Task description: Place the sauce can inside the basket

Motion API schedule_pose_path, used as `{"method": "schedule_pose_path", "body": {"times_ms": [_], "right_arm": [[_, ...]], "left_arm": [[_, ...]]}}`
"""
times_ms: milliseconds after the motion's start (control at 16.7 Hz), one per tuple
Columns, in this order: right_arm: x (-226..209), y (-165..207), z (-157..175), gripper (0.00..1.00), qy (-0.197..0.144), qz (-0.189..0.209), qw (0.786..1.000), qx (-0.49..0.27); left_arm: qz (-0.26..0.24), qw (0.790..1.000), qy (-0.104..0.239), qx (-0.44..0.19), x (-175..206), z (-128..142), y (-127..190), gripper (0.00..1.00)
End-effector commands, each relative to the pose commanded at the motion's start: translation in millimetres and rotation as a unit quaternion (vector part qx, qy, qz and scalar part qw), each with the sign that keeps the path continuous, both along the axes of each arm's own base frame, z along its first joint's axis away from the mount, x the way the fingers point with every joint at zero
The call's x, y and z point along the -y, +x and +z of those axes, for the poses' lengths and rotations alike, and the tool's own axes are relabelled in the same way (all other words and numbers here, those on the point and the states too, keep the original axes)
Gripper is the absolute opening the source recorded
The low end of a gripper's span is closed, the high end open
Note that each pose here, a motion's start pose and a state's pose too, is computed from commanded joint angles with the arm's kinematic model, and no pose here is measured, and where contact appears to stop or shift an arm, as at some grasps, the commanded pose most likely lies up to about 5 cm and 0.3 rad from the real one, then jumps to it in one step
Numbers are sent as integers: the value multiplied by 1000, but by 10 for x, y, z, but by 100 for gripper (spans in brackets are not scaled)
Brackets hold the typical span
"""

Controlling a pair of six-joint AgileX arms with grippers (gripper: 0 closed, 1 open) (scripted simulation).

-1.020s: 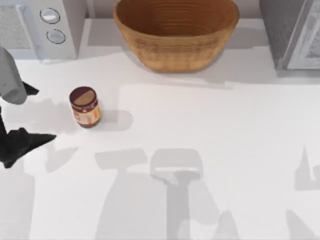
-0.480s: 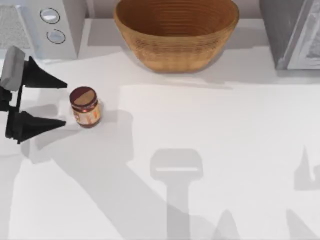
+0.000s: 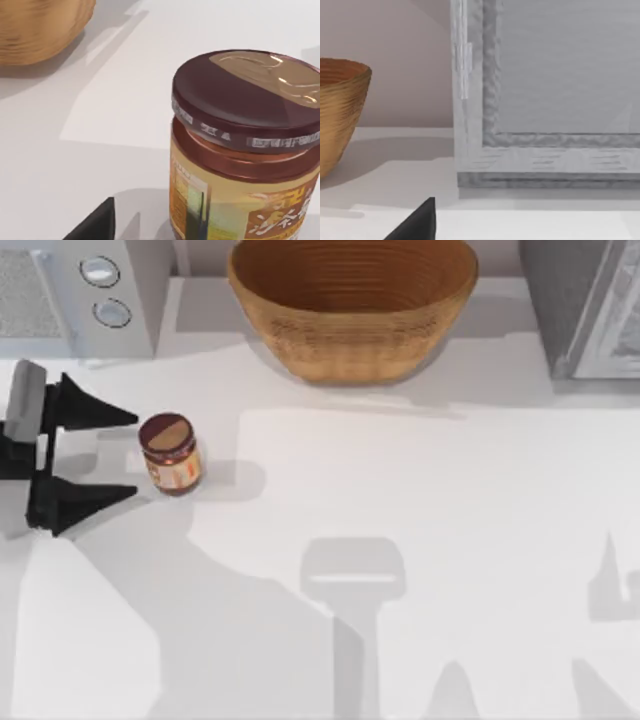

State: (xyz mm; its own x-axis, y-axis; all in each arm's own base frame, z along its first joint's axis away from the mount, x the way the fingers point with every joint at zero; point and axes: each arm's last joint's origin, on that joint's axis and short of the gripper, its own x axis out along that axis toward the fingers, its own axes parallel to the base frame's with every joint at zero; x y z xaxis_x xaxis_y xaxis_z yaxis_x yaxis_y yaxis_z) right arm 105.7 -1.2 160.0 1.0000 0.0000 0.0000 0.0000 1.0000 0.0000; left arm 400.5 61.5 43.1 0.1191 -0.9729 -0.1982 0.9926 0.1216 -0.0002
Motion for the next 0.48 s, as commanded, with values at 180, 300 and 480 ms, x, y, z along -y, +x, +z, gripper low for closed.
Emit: {"method": "schedule_pose_path", "body": {"times_ms": [180,300,480], "right_arm": [[0,0,0,100,0,0,1000,0],[0,0,0,100,0,0,1000,0],[0,0,0,100,0,0,1000,0]], "left_arm": [[0,1000,0,0,0,0,0,100],[-3,1000,1,-1,24,1,0,100],[0,1000,-1,-3,64,-16,6,100]]}}
